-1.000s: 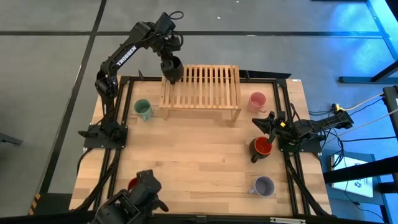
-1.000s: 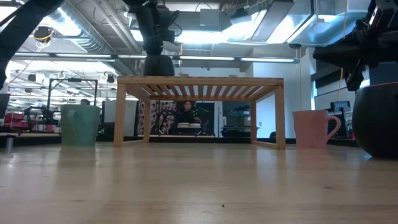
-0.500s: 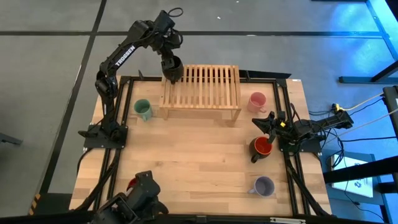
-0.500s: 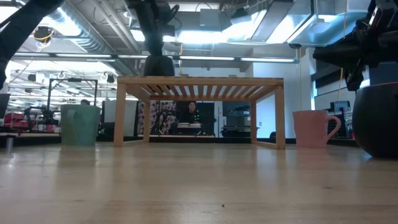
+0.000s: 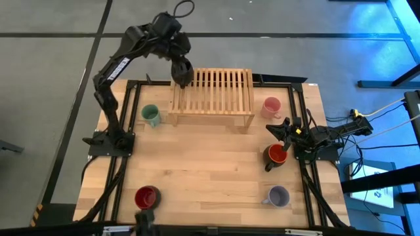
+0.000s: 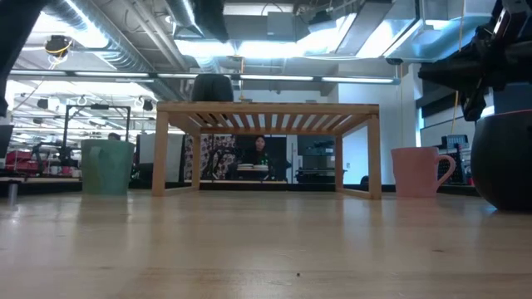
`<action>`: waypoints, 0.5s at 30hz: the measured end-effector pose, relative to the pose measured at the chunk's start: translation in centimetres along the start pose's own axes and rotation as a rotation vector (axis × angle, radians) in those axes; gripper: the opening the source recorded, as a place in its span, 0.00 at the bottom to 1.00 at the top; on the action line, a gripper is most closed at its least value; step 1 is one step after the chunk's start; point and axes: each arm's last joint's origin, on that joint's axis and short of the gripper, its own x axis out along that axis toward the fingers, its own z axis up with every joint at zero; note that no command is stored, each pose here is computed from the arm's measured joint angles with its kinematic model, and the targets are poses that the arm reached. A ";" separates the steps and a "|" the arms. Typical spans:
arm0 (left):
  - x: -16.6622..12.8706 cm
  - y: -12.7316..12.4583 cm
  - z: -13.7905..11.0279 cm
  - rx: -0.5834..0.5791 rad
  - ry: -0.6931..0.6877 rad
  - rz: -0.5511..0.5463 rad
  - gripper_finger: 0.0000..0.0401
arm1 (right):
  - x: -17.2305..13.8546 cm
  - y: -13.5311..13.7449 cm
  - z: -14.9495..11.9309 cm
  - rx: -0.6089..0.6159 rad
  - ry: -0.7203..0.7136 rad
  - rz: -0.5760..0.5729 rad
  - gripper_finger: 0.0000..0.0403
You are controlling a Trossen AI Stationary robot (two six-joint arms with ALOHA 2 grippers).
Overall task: Place coffee mugs
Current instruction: Put the orange mug on the shelf
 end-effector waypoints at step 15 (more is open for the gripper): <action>-8.1 -9.6 -3.2 -0.038 -0.085 -0.130 0.31 | 0.3 1.3 1.8 0.070 -0.003 0.037 0.04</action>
